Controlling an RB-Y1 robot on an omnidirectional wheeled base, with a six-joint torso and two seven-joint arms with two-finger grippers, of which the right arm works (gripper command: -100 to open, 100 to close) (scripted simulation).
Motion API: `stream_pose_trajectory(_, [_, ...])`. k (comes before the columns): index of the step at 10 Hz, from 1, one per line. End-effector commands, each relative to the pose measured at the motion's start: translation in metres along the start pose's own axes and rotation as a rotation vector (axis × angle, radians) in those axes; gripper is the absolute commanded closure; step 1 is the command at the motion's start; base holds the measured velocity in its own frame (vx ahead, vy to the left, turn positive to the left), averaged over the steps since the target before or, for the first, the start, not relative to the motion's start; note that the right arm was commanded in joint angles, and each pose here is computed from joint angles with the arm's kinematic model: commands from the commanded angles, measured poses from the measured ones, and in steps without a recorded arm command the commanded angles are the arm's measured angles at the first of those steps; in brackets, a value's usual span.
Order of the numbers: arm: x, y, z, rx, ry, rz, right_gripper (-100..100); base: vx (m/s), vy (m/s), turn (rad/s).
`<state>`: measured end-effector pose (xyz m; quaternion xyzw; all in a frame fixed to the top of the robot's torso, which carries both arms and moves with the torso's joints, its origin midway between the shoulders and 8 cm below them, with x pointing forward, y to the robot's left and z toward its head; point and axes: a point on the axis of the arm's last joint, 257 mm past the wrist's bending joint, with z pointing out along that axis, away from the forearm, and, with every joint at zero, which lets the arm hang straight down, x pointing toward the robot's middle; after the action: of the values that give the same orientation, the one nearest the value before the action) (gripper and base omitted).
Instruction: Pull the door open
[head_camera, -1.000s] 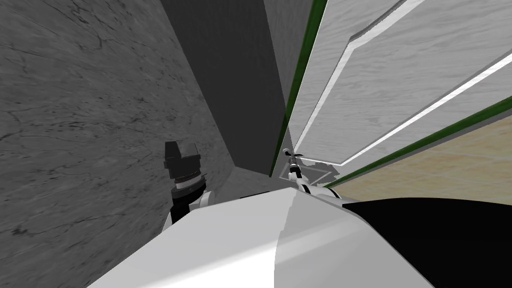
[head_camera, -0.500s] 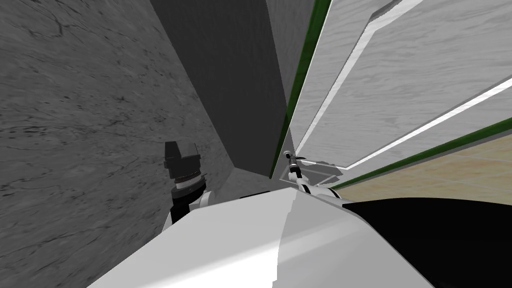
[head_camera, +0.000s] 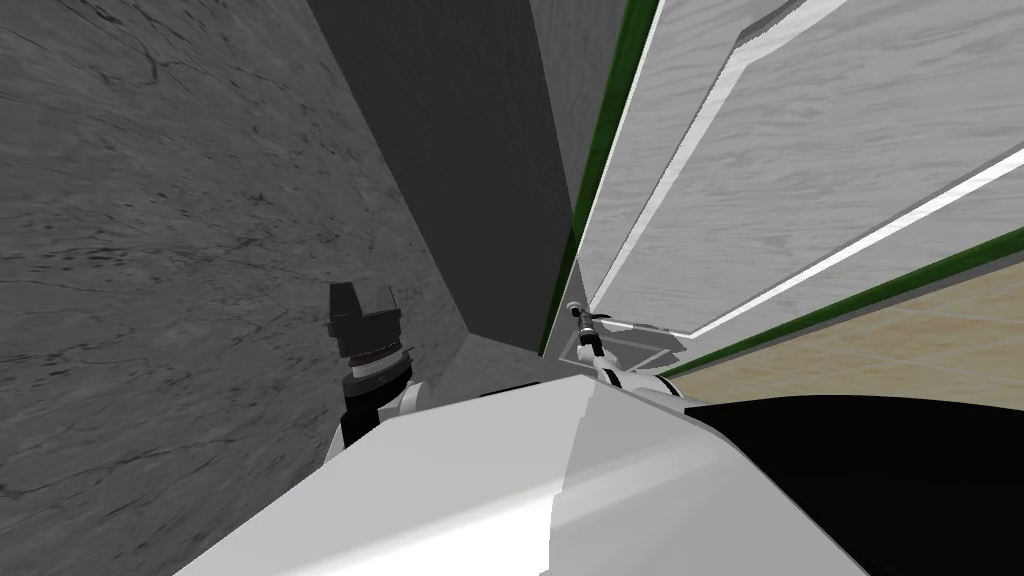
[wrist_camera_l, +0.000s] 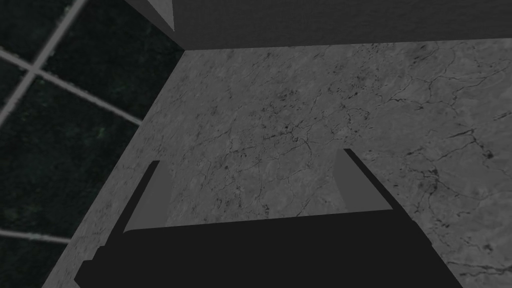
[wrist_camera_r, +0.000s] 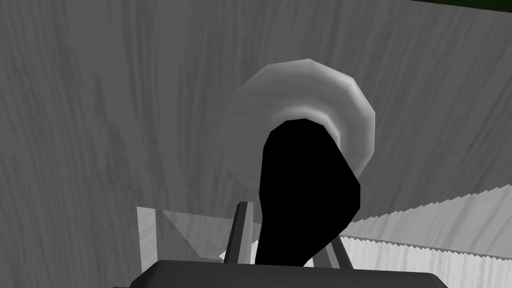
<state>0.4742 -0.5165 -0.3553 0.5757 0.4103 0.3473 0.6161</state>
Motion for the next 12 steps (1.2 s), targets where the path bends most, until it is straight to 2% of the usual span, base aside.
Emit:
stream_pose_trajectory(1, [0.004, -0.001, -0.0015, 0.001, 0.014, 0.001, 100, -0.190, -0.027, 0.094])
stream_pose_trajectory(8, [0.024, 0.003, -0.0030, -0.012, 0.113, 0.004, 100, -0.226, -0.027, 0.115])
stream_pose_trajectory(10, [0.023, 0.001, -0.0036, -0.006, 0.111, 0.004, 100, -0.156, -0.041, 0.060])
stream_pose_trajectory(12, [0.029, 0.000, -0.0049, -0.005, 0.130, 0.006, 100, -0.190, -0.043, 0.132])
